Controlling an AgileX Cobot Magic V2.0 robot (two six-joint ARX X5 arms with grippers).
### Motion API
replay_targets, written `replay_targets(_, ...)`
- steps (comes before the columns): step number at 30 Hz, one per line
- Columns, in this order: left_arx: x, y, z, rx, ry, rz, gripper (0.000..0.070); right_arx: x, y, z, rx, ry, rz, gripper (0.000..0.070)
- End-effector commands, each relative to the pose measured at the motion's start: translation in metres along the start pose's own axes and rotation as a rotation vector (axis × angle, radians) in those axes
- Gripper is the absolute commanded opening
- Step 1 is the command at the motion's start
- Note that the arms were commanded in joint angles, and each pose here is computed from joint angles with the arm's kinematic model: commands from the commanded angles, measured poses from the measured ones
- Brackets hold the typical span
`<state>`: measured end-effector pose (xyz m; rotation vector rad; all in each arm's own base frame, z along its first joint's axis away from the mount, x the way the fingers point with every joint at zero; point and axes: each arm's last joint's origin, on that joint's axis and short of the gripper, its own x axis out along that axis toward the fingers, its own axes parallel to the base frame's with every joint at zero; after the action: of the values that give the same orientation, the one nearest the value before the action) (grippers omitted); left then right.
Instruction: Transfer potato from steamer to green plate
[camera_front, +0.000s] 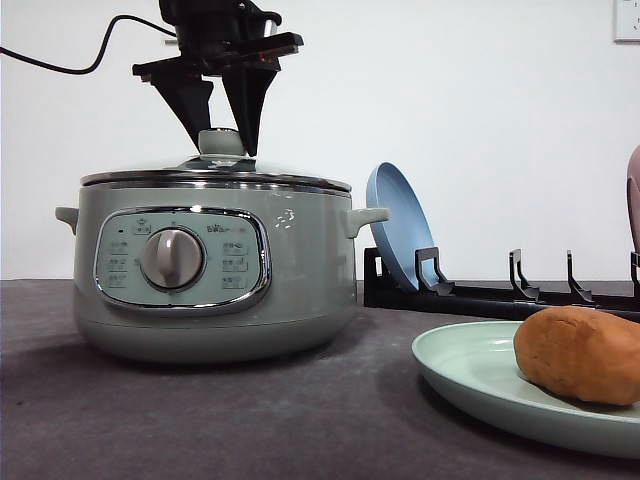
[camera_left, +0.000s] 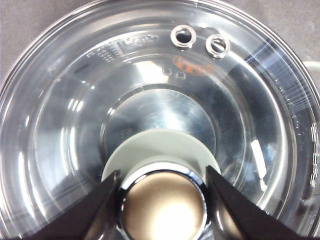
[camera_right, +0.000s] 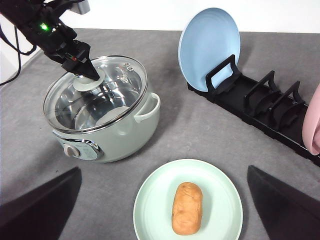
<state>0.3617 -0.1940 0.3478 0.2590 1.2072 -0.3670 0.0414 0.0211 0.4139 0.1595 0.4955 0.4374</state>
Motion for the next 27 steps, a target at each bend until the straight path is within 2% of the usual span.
replay_targets(1,0.0015,-0.0014,0.0037,0.023,-0.003,0.013,0.0000,-0.0030,0.0014,0.0035,0.006,-0.017,0.011,0.0698)
replay_targets(23,0.0015,-0.0012,0.0025,0.026,0.008,0.034,0.0005,-0.0030,0.0014,0.0035,0.006,-0.017,0.011,0.0698)
replay_targets(25,0.0014,-0.0014,0.0024,0.025,0.009,0.033,0.0075,-0.0030,0.0014,0.0035,0.006,-0.017,0.011,0.0698)
replay_targets(27,0.0014,-0.0020,0.0024,0.018,0.009,0.033,0.0187,-0.0030,0.0014,0.0035,0.006,-0.017,0.011,0.0698)
